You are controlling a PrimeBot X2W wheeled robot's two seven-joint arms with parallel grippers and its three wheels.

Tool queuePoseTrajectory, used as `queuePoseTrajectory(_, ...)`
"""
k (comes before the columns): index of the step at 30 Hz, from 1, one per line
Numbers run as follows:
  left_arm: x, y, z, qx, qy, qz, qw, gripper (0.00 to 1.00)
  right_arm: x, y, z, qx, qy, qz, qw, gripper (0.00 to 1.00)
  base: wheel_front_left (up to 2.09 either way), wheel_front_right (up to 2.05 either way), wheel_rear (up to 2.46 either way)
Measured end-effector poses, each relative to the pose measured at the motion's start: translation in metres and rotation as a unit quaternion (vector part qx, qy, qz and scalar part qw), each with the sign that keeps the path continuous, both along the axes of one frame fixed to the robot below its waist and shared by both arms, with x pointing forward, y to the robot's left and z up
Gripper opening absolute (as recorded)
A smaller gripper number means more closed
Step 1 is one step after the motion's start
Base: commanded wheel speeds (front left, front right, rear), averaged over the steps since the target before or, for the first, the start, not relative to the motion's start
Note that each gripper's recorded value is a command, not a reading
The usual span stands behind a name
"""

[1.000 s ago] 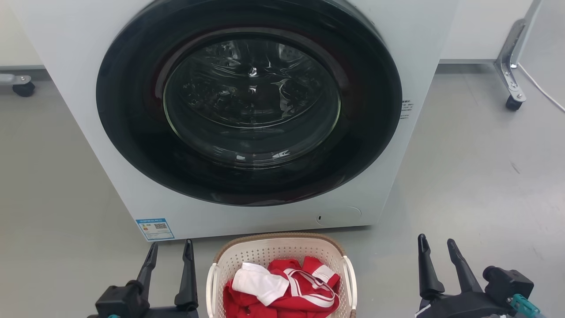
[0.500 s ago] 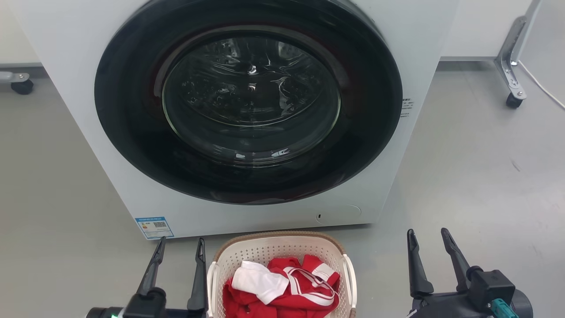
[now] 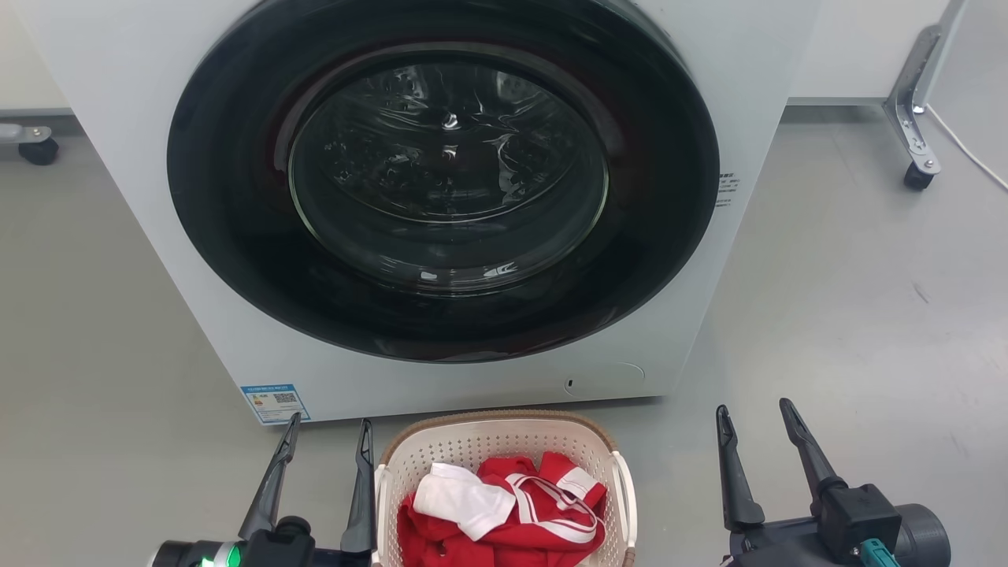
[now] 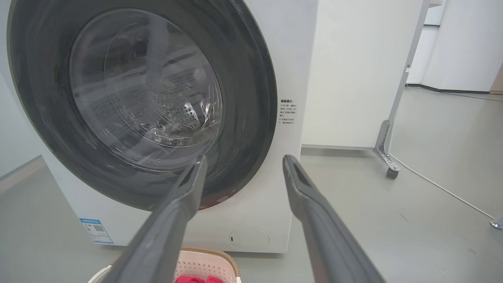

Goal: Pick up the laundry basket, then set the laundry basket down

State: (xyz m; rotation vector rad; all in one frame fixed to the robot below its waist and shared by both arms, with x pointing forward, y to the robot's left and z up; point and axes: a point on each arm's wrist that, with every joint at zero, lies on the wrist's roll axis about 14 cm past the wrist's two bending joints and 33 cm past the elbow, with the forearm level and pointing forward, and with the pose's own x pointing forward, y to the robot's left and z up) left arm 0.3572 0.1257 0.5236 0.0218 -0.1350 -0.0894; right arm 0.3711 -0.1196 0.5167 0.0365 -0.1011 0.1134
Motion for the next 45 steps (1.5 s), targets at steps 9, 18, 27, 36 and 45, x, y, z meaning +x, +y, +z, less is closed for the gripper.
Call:
queuePoseTrajectory(9,0.000,0.001,-0.001,-0.001,0.002,0.002,1.000,1.00,0.000,-0.001,0.001,-0.002,-0.002,-0.001,1.000,1.00,0.00,0.00,0.00)
queuePoseTrajectory(18,0.000,0.001,-0.002,0.000,0.003,0.003,1.000,1.00,0.001,-0.002,0.002,-0.002,-0.004,-0.003,1.000,1.00,0.00,0.00,0.00)
queuePoseTrajectory(27,0.001,0.001,-0.005,0.002,0.008,0.003,1.000,1.00,0.003,-0.003,0.000,-0.001,-0.001,-0.005,1.000,1.00,0.00,0.00,0.00)
queuePoseTrajectory(36,0.006,0.001,-0.018,0.001,0.028,0.003,1.000,1.00,0.009,-0.006,-0.011,0.000,0.015,-0.009,1.000,1.00,0.00,0.00,0.00)
queuePoseTrajectory(45,0.032,-0.003,-0.030,-0.004,0.043,-0.002,0.999,1.00,0.036,-0.009,-0.018,0.001,0.021,-0.007,1.000,1.00,0.00,0.00,0.00)
